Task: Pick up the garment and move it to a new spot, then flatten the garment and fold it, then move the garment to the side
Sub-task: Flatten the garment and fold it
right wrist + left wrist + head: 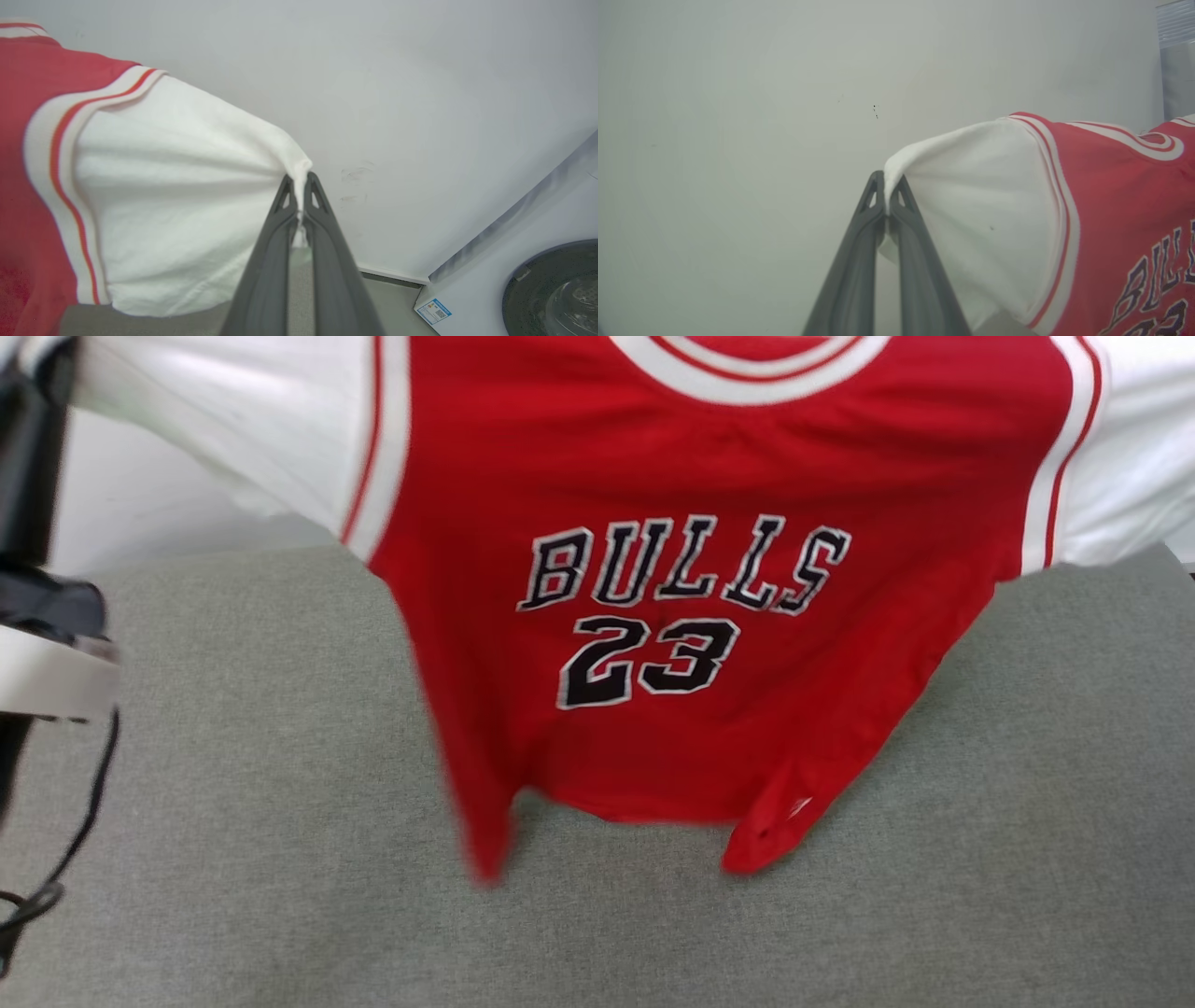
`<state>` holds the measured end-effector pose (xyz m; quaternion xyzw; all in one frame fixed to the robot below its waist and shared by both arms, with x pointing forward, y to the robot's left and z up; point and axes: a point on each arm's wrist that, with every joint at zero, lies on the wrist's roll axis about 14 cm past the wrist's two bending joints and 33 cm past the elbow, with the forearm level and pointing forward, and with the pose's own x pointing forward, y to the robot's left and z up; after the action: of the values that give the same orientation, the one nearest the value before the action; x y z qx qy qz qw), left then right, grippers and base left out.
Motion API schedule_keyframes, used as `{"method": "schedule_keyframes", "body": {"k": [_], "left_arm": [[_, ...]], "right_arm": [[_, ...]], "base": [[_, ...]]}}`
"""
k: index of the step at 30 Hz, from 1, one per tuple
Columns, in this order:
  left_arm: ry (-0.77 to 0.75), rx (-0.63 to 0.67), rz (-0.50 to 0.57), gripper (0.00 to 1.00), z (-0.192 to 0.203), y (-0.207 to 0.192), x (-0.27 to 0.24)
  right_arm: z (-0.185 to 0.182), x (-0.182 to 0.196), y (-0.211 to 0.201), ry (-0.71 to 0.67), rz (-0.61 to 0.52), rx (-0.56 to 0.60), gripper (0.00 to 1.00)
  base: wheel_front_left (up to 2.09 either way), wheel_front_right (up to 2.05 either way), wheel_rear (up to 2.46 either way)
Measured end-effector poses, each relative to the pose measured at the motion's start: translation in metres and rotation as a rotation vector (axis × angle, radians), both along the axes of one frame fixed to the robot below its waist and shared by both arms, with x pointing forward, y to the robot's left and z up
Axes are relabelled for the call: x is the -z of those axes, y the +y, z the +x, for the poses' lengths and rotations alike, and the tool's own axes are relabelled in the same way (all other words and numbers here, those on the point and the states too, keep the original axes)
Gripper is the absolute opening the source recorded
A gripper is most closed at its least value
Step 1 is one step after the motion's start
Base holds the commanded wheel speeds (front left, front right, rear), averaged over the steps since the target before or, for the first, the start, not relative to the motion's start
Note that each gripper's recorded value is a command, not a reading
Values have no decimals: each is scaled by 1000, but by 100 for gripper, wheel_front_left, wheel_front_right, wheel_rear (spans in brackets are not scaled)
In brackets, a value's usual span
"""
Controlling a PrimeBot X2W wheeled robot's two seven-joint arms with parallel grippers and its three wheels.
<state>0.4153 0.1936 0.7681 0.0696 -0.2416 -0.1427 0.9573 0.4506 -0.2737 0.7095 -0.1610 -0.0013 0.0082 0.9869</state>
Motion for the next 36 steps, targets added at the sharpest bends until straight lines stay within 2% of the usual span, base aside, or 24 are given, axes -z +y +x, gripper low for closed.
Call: {"method": "schedule_keyframes", "body": {"k": [7,16,24,28,30,36], "left_arm": [[-181,-40,-27,0,-17,14,-60],[-193,-59,-4,0,1,15,-68],[-128,-84,17,0,58,22,-47],[-62,-79,-7,0,103,26,-31],[-71,-97,3,0,124,31,-31],[-74,-113,-62,0,191,36,-19]], "right_arm": [[-6,-53,17,-148,-17,-54,0],[11,-73,30,-211,-5,-104,0],[56,-68,27,-210,-8,-104,0],[90,-60,25,-206,-17,-99,0],[108,-61,23,-225,-5,-96,0],[169,-48,17,-258,41,-65,0]], "base": [[0,0,0],[0,0,0],[0,0,0],[0,0,0],[0,0,0],[0,0,0]]}}
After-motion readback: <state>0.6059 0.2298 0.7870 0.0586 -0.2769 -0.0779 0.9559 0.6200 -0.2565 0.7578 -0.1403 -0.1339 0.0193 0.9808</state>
